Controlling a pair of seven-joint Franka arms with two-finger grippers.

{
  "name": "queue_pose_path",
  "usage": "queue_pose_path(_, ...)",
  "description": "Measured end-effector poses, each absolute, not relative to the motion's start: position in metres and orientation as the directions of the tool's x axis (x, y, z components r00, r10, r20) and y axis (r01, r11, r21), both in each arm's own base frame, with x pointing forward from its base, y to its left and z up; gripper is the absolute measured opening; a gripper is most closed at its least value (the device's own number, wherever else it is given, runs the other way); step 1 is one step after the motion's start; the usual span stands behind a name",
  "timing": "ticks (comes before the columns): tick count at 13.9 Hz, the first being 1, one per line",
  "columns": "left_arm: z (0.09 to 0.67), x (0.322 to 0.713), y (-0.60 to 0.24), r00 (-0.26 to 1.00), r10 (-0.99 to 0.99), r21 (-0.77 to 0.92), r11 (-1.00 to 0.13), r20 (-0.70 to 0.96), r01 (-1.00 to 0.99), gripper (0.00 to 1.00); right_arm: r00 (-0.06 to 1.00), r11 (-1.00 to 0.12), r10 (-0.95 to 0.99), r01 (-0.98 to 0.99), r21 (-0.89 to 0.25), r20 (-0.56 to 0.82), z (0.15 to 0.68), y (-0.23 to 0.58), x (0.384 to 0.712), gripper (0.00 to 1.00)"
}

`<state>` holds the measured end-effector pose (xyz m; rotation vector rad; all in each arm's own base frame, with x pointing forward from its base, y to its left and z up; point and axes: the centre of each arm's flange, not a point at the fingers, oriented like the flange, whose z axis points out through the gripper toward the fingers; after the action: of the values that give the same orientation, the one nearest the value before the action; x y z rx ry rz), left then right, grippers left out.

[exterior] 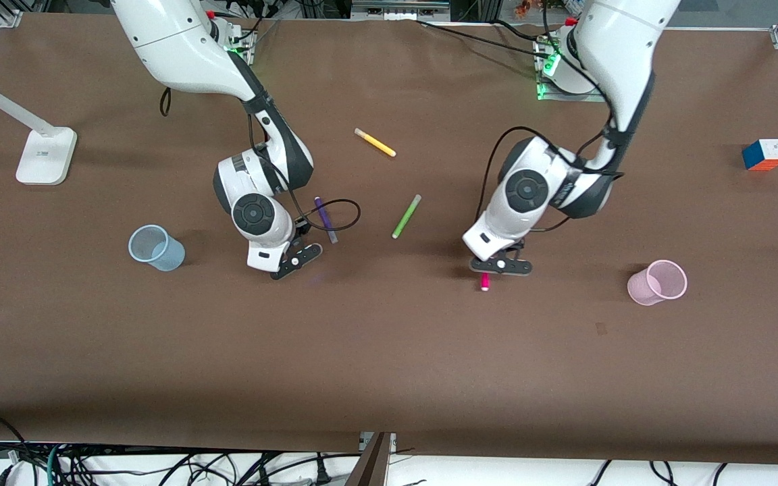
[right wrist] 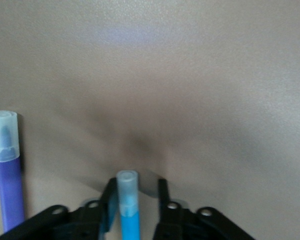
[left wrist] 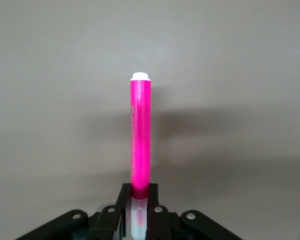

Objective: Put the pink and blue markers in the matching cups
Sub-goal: 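Carry the blue marker to the blue cup while the left gripper carries pink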

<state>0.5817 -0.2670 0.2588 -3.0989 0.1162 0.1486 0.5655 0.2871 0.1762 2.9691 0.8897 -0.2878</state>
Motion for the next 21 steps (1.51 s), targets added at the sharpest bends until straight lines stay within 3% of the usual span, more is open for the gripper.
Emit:
queue_pose_path(1, 0.282, 0.591, -0.25, 0.987, -0.078, -0.05, -0.995, -0.139, -0.086, 0.16, 0.82, -0.836, 0.542, 0.548, -0.025, -0.184, 0.176, 0.287, 0.566, 0.2)
queue_pose_path(2, 0.306, 0.6, -0.229, 0.978, -0.097, -0.061, -0.992, -0.187, -0.11, 0.16, 0.82, -0.836, 0.542, 0.548, -0.025, -0.184, 0.177, 0.287, 0.566, 0.17)
queue_pose_path(7, 0.376, 0.625, -0.1, 0.871, -0.263, -0.016, -0.955, -0.415, -0.296, 0.16, 0.823, -0.836, 0.543, 0.548, -0.021, -0.163, 0.181, 0.287, 0.569, 0.17)
queue_pose_path(11, 0.402, 0.628, -0.017, 0.774, -0.335, -0.098, -0.887, -0.537, -0.452, 0.16, 0.823, -0.826, 0.561, 0.564, 0.011, -0.09, 0.242, 0.259, 0.597, 0.17)
queue_pose_path(16, 0.39, 0.635, 0.006, 0.647, -0.374, -0.189, -0.753, -0.665, -0.631, 0.16, 0.764, -0.767, 0.636, 0.641, 0.021, -0.11, 0.345, 0.198, 0.629, 0.17)
queue_pose_path(21, 0.343, 0.638, 0.009, 0.554, -0.363, -0.175, -0.697, -0.75, -0.695, 0.16, 0.681, -0.682, 0.731, 0.731, -0.027, -0.043, 0.391, 0.15, 0.639, 0.17)
